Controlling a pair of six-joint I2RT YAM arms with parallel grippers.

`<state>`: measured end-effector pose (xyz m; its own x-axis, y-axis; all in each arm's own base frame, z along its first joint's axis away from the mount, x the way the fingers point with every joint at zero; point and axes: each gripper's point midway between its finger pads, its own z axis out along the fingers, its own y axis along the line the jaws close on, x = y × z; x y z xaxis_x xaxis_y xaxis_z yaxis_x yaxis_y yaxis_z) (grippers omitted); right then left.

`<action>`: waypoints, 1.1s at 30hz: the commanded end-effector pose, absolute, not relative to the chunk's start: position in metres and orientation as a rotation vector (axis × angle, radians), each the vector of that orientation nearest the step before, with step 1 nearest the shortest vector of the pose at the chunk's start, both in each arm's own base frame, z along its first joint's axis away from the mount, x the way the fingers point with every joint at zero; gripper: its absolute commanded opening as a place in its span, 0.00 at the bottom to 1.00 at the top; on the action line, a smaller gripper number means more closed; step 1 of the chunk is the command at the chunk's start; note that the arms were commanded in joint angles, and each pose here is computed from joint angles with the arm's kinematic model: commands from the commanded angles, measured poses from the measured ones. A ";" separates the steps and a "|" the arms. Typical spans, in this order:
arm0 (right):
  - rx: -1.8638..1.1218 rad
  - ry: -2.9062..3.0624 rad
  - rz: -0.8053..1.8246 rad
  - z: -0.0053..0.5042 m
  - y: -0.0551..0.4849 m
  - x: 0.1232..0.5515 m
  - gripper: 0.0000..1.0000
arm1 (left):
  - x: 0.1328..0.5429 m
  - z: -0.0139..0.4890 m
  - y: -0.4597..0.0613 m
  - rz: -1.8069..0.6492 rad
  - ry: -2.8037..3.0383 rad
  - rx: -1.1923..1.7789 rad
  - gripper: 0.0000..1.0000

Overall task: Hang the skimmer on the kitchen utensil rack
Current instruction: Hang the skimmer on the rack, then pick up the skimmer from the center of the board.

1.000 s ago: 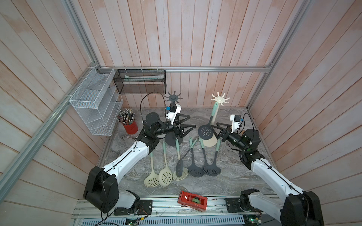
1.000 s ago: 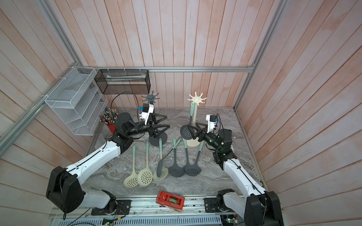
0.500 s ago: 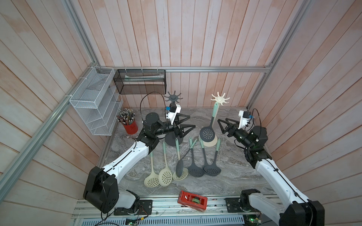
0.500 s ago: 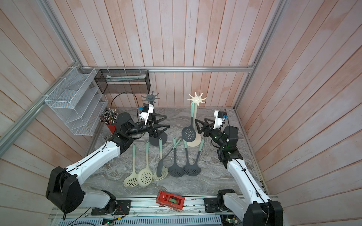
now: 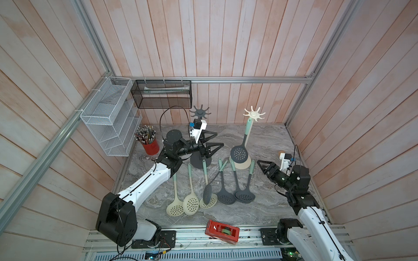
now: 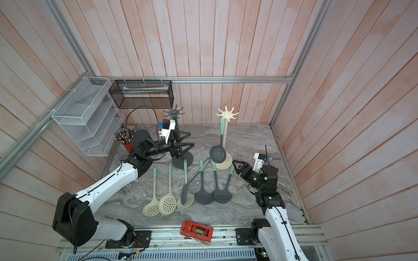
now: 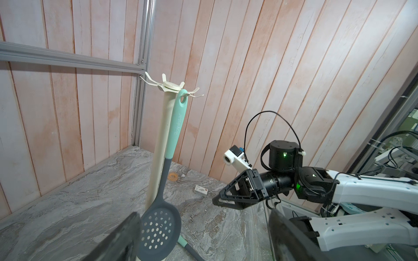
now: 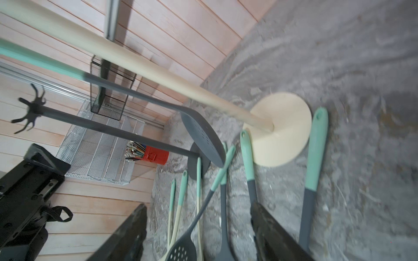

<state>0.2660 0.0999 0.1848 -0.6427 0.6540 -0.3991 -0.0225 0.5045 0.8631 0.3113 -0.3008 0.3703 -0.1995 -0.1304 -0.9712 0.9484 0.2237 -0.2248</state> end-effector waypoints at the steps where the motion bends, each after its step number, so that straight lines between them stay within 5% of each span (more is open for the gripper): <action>1: 0.688 2.131 1.269 0.155 0.107 0.238 0.69 | 0.308 0.372 -0.297 -1.216 1.367 0.849 0.88; 10: 0.812 2.338 1.298 0.106 0.117 0.190 0.52 | 0.313 0.368 -0.296 -1.239 1.374 0.846 0.88; 33: 0.874 2.493 1.085 0.091 0.109 0.165 0.43 | 0.318 0.358 -0.294 -1.248 1.390 0.834 0.88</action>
